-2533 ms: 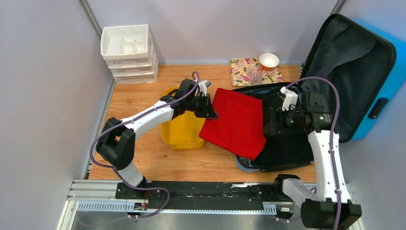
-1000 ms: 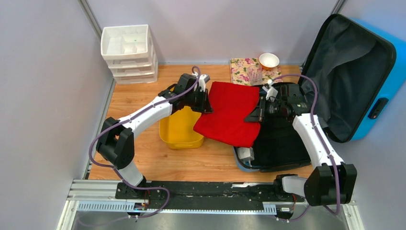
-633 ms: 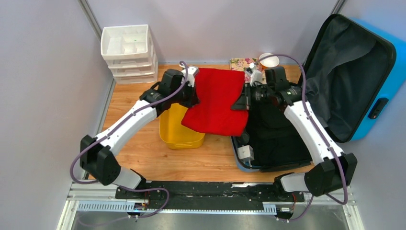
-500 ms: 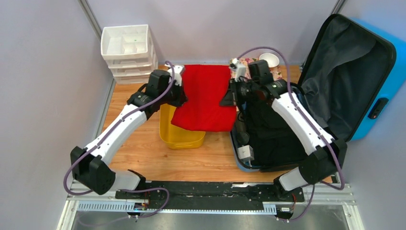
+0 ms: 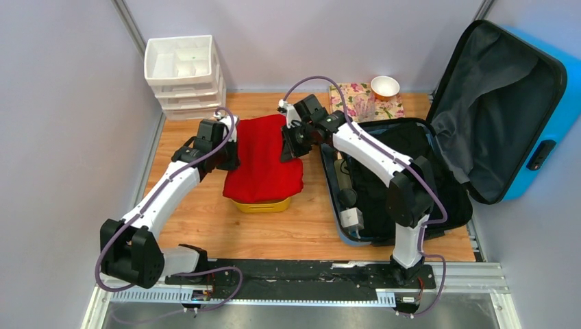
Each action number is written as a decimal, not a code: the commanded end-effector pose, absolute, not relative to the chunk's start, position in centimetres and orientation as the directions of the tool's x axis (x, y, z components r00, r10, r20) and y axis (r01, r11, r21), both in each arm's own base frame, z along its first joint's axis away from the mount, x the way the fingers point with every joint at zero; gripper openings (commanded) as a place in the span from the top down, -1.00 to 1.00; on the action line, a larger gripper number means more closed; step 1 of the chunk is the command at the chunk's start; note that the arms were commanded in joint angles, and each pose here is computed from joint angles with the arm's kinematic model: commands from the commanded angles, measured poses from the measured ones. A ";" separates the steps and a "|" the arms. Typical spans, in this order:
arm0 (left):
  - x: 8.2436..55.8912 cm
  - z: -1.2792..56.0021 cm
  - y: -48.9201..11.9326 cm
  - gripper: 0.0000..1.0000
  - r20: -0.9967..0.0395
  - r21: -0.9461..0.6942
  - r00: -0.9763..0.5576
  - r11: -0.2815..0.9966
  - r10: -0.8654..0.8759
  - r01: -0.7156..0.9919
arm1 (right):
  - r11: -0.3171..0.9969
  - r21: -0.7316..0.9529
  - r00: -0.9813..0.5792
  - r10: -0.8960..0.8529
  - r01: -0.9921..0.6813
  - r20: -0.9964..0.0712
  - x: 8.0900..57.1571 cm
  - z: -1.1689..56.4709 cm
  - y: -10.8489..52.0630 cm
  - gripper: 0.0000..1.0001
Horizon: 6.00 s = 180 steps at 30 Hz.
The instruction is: Open, take out, and arrange the luggage
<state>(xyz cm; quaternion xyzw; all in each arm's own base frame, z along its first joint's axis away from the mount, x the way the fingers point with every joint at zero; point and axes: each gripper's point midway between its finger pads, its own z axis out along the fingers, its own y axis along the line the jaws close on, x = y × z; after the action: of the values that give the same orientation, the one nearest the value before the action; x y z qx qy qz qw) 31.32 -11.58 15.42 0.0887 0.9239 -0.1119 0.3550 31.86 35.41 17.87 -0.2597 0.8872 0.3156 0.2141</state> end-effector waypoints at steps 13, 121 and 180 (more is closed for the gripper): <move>34.5 16.9 -13.5 1.00 -0.775 -0.141 -0.621 0.926 0.116 0.349 | 0.759 0.325 -0.716 -0.254 -0.564 -0.651 34.8 18.7 40.0 1.00; 35.7 11.4 -51.6 -0.72 -0.645 -0.540 -0.747 0.789 -0.163 0.293 | 0.977 0.199 -0.886 0.025 -0.076 -0.464 37.2 13.7 -11.7 0.56; 32.9 18.7 -51.7 1.00 -0.747 -0.473 -0.665 0.701 0.004 0.534 | 0.963 0.247 -0.782 0.071 -0.107 -0.620 35.5 22.5 -7.9 1.00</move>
<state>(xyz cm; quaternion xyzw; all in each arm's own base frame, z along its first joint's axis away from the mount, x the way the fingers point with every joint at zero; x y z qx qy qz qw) 33.84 -52.41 16.78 0.1764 0.8409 -0.3383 0.3839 34.55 -7.02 22.67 -0.0038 0.9339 0.1597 0.3199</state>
